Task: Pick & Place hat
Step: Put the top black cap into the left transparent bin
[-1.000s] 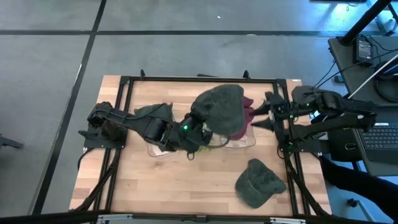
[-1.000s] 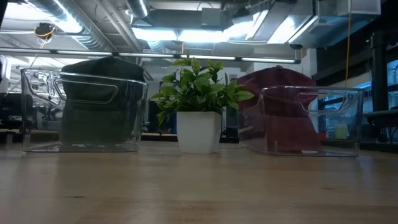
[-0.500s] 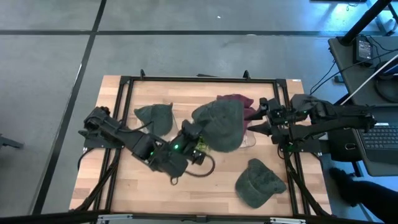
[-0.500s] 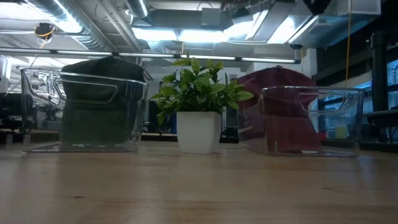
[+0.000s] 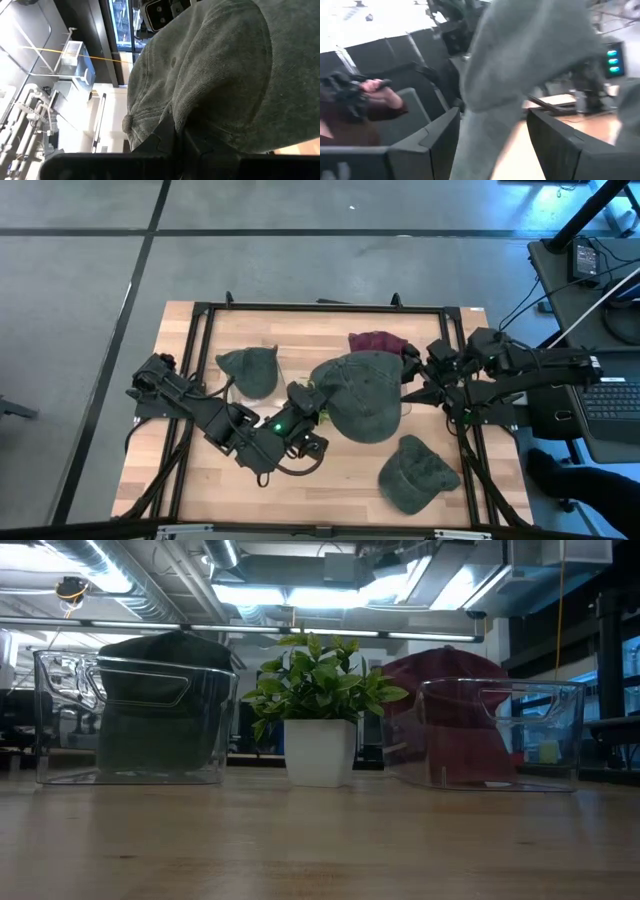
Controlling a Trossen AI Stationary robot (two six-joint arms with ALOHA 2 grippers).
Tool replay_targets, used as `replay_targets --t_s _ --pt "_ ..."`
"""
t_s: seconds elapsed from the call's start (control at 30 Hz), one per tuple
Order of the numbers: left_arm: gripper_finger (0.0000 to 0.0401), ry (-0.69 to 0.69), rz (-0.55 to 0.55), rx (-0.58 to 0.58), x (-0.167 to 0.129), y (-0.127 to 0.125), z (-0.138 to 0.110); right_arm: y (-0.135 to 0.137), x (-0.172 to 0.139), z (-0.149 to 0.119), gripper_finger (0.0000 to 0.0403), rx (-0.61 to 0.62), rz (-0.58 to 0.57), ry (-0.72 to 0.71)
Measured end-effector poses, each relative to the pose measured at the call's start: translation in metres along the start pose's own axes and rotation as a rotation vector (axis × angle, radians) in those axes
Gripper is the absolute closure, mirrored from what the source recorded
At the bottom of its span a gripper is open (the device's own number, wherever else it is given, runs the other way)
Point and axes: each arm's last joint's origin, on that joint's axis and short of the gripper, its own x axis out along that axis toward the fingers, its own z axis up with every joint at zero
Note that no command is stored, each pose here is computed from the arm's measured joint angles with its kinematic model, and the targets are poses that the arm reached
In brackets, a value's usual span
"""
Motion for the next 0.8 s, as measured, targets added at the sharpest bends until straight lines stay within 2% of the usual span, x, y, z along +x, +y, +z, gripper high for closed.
replay_targets --t_s 0.13,0.23,0.33,0.53,0.57,0.8 --pt "0.0396 0.009 0.001 0.001 0.0035 0.0003 -0.0012 -0.0025 0.0066 -0.0006 0.0179 0.035 0.017 -0.002" --pt "0.0393 0.011 0.001 0.001 0.0038 0.0003 -0.0013 -0.0035 0.0082 -0.0015 0.0206 0.039 0.014 0.004" --pt "0.0391 0.010 0.001 0.001 0.0037 0.0003 -0.0013 -0.0037 0.0084 -0.0017 0.0254 0.039 0.014 0.005" --pt "0.0390 -0.017 -0.009 0.005 0.0041 -0.0003 -0.0007 -0.0028 0.0079 -0.0015 0.0378 0.035 0.027 0.008" --pt "0.0390 -0.023 -0.013 0.009 0.0042 -0.0006 -0.0006 -0.0028 0.0079 -0.0015 0.0387 0.032 0.027 0.009" --pt "0.0373 -0.053 -0.023 -0.005 0.0040 -0.0008 0.0003 -0.0029 0.0079 -0.0014 0.0382 0.037 0.023 0.005"
